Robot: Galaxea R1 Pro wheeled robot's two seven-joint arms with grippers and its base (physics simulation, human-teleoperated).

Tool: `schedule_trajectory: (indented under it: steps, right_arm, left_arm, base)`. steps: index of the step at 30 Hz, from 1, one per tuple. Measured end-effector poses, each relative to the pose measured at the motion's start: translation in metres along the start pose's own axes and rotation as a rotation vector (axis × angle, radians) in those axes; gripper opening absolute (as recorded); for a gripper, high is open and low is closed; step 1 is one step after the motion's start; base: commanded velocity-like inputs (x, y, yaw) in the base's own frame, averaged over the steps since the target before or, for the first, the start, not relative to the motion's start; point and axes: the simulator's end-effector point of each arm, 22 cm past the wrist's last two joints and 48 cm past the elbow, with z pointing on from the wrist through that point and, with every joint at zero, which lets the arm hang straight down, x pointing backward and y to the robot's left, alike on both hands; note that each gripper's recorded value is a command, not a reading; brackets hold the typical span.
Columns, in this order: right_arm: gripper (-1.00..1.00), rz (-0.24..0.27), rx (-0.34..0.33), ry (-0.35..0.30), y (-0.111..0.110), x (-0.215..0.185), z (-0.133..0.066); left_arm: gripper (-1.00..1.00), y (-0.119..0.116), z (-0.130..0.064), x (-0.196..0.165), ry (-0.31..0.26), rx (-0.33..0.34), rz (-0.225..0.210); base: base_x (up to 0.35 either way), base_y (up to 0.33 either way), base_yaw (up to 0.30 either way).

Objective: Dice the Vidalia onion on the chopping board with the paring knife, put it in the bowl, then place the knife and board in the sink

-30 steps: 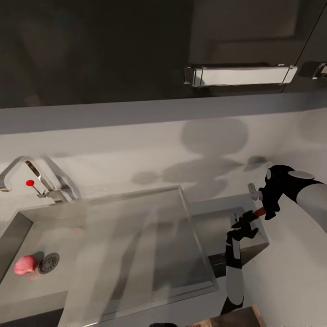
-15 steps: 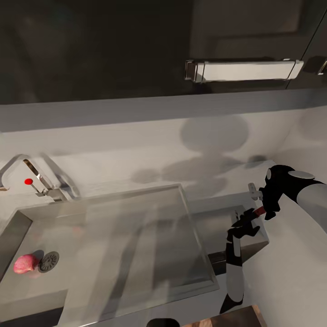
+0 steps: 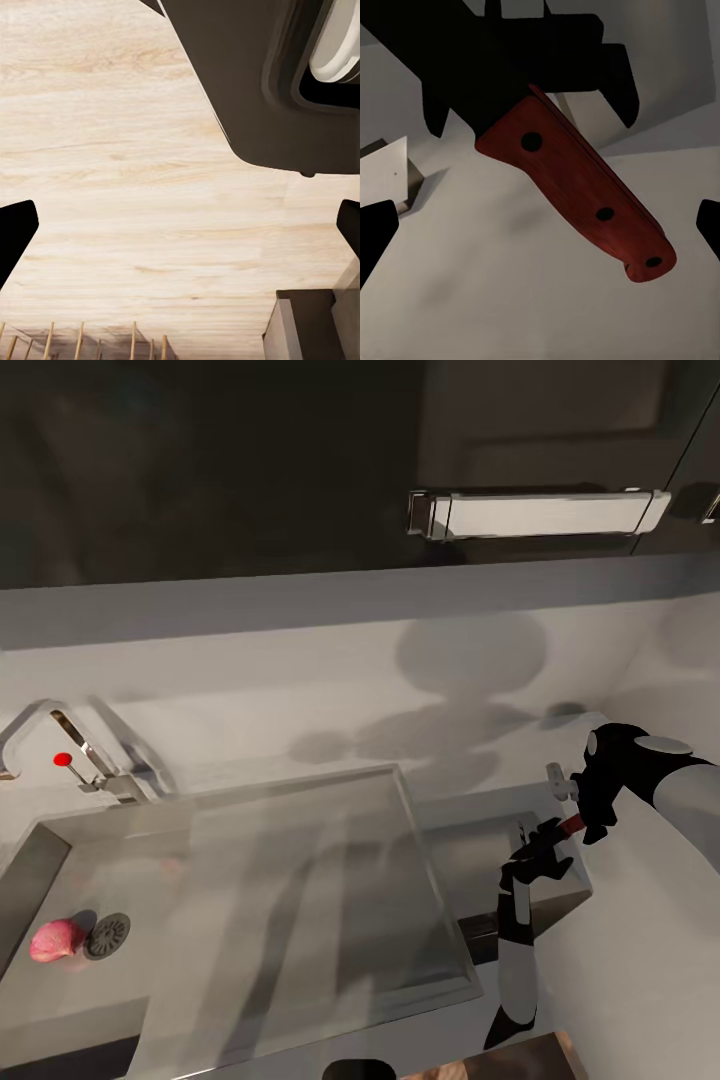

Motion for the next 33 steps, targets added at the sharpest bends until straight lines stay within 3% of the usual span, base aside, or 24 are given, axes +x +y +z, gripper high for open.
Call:
schedule_trajectory:
  steps: [33]
  right_arm:
    - [1.00,-0.001,-0.004,0.003,0.0003,-0.0002,0.0035]
  left_arm:
    - [1.00,0.0002,0.0000,0.0021,0.006,0.000,0.000]
  base:
    - [0.000,0.000,-0.008]
